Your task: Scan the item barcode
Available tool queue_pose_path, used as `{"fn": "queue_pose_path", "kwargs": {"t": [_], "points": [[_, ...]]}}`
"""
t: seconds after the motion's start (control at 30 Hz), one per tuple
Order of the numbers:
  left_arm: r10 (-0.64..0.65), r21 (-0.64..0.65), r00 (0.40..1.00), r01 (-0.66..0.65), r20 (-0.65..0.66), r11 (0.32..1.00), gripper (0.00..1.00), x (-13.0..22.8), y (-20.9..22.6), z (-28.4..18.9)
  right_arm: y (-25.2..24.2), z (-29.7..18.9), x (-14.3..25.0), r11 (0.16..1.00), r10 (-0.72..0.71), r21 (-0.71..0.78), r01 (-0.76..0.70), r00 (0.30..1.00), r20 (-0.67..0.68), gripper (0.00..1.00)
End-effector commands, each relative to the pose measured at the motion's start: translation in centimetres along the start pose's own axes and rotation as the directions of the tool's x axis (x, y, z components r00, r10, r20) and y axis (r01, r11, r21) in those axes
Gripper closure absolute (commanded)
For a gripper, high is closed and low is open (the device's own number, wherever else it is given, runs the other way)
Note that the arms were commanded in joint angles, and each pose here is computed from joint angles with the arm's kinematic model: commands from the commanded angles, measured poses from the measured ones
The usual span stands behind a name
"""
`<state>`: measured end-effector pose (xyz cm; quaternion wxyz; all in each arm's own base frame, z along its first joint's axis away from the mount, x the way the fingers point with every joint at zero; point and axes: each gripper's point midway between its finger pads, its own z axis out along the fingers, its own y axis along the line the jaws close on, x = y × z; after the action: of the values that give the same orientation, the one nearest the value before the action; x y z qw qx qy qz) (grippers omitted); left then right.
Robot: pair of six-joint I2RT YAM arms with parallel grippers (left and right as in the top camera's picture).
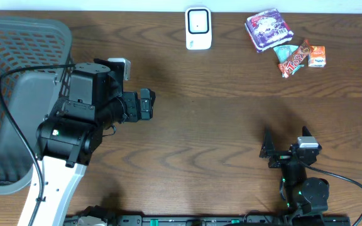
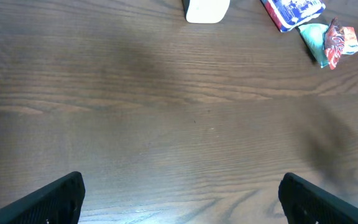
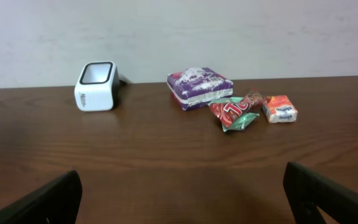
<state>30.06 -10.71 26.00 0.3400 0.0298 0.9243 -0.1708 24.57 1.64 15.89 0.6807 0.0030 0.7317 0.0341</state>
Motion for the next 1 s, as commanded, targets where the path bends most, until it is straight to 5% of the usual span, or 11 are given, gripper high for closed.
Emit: {"fn": "queue_pose_path", "kwargs": {"t": [0.0, 0.97], "points": [[-0.008, -0.007, 1.000, 0.008, 0.019, 1.000, 0.01, -0.61, 0.05, -0.41, 0.26, 0.00, 0.17, 1.000, 0.014, -0.013, -0.014, 1.000, -0.001, 0.01], [-0.008, -0.007, 1.000, 0.008, 0.019, 1.000, 0.01, -0.61, 0.05, -0.41, 0.42, -0.01, 0.14, 1.000, 0.015, -0.022, -0.015, 1.000, 0.000, 0.01]]}}
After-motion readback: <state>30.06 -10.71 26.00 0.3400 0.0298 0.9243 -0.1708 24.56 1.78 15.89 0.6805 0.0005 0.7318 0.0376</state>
